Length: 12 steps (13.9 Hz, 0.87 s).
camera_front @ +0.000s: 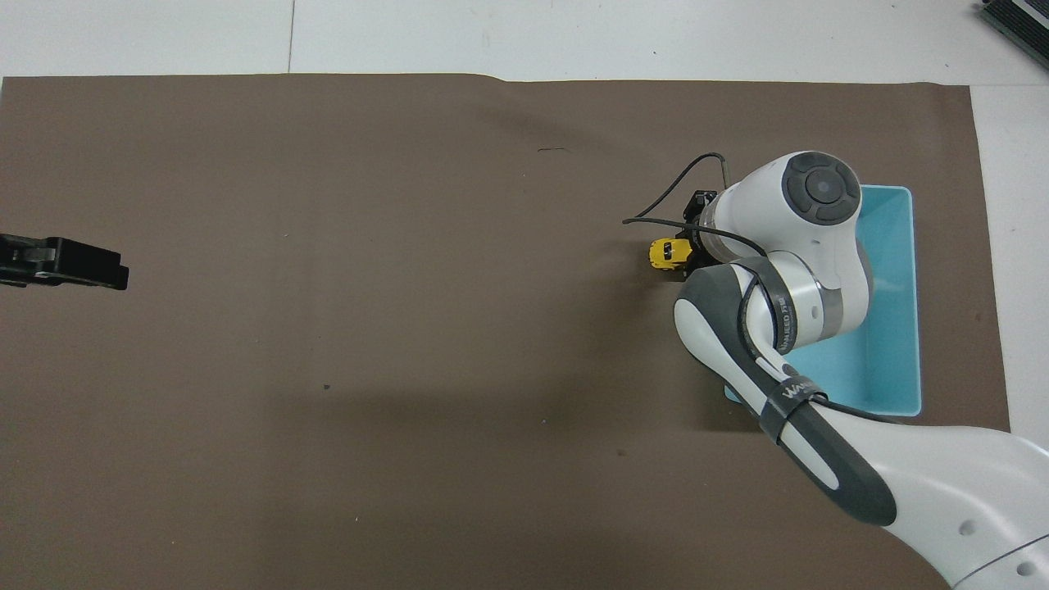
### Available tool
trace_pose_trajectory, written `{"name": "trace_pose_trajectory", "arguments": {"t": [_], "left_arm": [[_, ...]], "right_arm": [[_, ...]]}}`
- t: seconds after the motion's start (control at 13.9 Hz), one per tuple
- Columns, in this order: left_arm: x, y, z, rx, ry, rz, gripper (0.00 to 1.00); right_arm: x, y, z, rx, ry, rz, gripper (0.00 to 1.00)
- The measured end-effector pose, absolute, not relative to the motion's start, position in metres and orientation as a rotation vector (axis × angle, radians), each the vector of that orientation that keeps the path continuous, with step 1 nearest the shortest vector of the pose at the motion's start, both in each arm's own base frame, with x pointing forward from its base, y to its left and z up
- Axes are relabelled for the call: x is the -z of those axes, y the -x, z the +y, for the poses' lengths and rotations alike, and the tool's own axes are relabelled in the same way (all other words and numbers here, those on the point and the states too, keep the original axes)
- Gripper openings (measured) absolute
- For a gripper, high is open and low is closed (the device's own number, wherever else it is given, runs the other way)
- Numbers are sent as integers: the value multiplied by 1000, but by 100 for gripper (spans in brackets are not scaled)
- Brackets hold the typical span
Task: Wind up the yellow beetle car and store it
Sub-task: 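Grasp the car at the box rim with the right gripper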
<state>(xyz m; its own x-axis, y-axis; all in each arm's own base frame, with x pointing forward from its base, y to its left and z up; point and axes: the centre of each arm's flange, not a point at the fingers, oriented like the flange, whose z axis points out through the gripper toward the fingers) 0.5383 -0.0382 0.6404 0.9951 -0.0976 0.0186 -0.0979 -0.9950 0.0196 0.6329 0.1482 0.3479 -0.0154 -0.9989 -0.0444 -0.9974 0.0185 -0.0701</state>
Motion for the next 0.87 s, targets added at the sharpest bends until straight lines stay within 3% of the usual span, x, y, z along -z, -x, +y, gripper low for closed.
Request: {"name": "trace_pose_trajectory", "arguments": {"t": [0.87], "left_arm": [[-640,-538,-38,-27,-3117,-153,100]], "right_arm": [[-445,-606,156,9,2144,2149,45]]}}
